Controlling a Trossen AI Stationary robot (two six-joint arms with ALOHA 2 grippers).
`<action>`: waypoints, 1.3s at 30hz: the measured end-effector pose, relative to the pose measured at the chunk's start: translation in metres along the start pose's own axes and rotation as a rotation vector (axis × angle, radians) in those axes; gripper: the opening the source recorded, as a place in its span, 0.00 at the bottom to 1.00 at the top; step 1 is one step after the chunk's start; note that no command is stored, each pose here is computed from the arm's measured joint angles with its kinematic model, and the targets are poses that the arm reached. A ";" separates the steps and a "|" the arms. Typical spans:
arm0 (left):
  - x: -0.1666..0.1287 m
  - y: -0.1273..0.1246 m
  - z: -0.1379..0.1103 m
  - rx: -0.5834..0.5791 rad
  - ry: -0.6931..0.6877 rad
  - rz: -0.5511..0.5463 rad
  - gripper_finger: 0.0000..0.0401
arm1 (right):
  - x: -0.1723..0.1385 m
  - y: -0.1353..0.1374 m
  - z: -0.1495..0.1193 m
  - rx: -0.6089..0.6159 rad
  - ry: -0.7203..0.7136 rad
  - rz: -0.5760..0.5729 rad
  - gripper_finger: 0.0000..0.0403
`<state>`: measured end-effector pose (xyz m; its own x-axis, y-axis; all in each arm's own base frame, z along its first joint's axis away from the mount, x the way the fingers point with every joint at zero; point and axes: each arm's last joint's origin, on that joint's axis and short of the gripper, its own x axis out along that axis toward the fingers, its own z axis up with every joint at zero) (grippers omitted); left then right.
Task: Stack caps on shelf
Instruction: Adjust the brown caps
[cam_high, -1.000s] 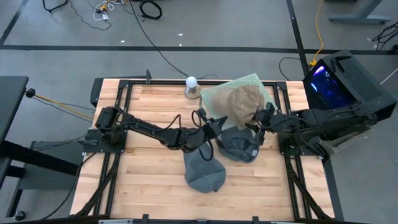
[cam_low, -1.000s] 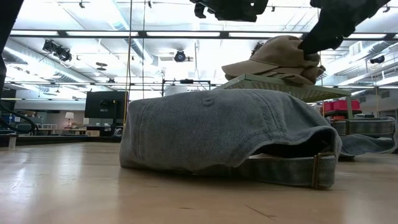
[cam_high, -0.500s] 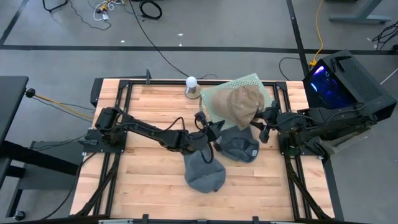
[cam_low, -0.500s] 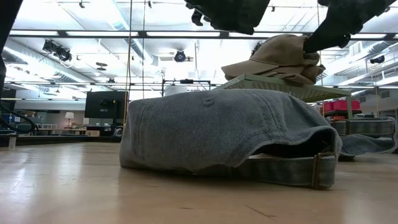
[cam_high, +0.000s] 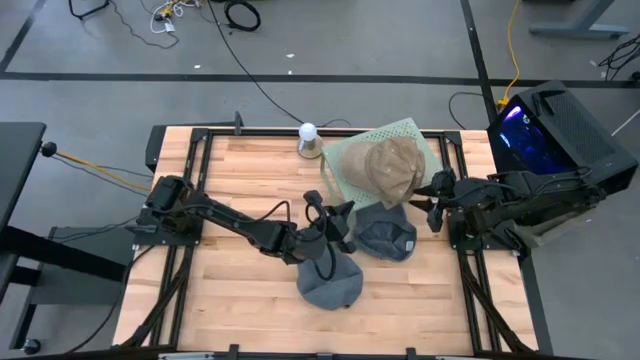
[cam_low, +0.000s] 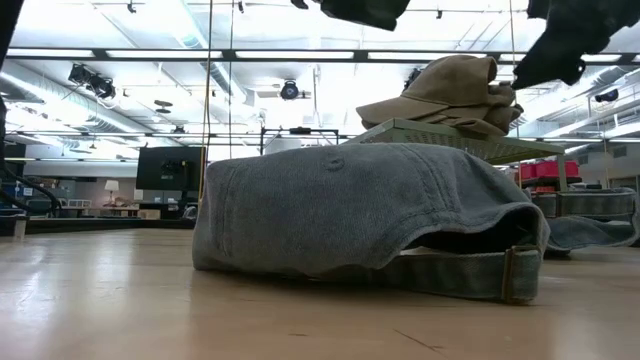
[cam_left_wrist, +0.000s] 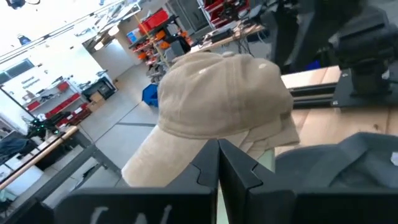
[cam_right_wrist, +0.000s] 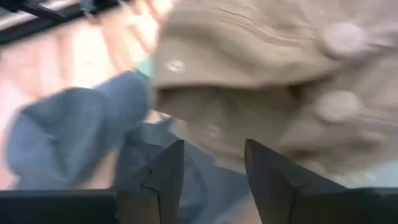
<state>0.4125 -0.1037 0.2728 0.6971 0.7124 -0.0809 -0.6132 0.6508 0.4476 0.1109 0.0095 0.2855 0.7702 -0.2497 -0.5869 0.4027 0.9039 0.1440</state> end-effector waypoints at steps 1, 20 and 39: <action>-0.001 0.001 0.001 0.000 0.002 0.005 0.02 | 0.000 0.002 0.001 0.004 -0.001 0.029 0.42; 0.018 0.027 0.005 -0.149 -0.011 -0.579 0.01 | 0.025 0.054 0.008 -0.120 -0.030 0.248 0.21; 0.026 0.073 -0.053 -0.288 -0.050 -0.791 0.01 | 0.071 0.088 -0.001 -0.321 -0.123 -0.076 0.02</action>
<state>0.3662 -0.0238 0.2557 0.9725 0.0104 -0.2325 -0.0035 0.9995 0.0300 0.2010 0.0717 0.2556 0.8057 -0.3426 -0.4832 0.3000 0.9394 -0.1658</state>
